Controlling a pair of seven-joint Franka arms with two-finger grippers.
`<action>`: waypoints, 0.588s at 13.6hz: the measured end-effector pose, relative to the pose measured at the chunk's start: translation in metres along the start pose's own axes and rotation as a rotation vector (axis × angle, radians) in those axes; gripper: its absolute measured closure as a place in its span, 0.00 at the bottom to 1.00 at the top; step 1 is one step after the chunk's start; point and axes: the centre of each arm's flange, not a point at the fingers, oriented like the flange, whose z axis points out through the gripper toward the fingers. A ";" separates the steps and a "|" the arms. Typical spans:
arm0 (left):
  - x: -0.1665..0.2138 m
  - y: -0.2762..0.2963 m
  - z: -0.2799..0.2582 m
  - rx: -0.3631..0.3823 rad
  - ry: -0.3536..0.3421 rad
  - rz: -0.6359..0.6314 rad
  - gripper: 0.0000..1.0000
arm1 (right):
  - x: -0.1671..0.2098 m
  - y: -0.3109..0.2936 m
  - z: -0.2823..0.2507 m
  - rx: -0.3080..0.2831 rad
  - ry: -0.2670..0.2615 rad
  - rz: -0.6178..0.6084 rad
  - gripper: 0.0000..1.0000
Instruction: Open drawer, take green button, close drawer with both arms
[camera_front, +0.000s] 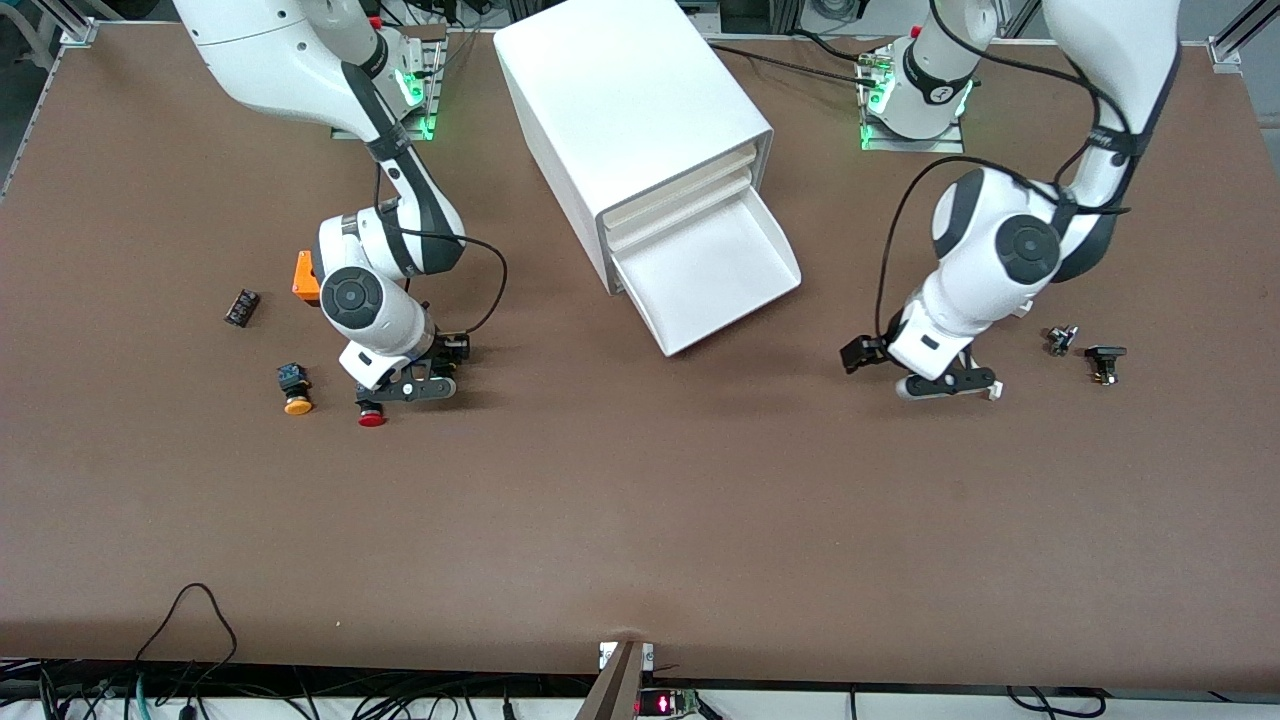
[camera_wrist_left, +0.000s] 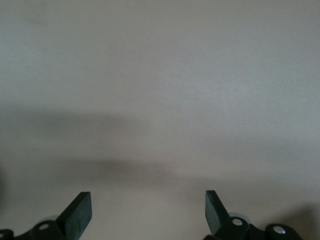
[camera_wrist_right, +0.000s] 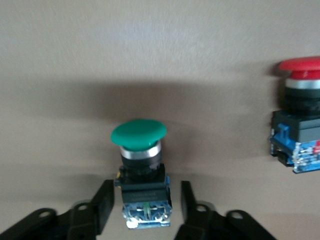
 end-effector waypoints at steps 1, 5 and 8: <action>-0.003 0.006 0.013 -0.002 0.006 -0.011 0.00 | 0.004 -0.003 -0.010 0.006 0.016 0.022 0.23; -0.020 0.030 0.049 0.005 -0.018 -0.068 0.00 | 0.017 -0.024 -0.075 0.019 0.025 0.070 0.00; -0.043 0.060 0.062 0.001 -0.048 -0.088 0.00 | 0.030 -0.031 -0.158 0.011 -0.020 0.087 0.00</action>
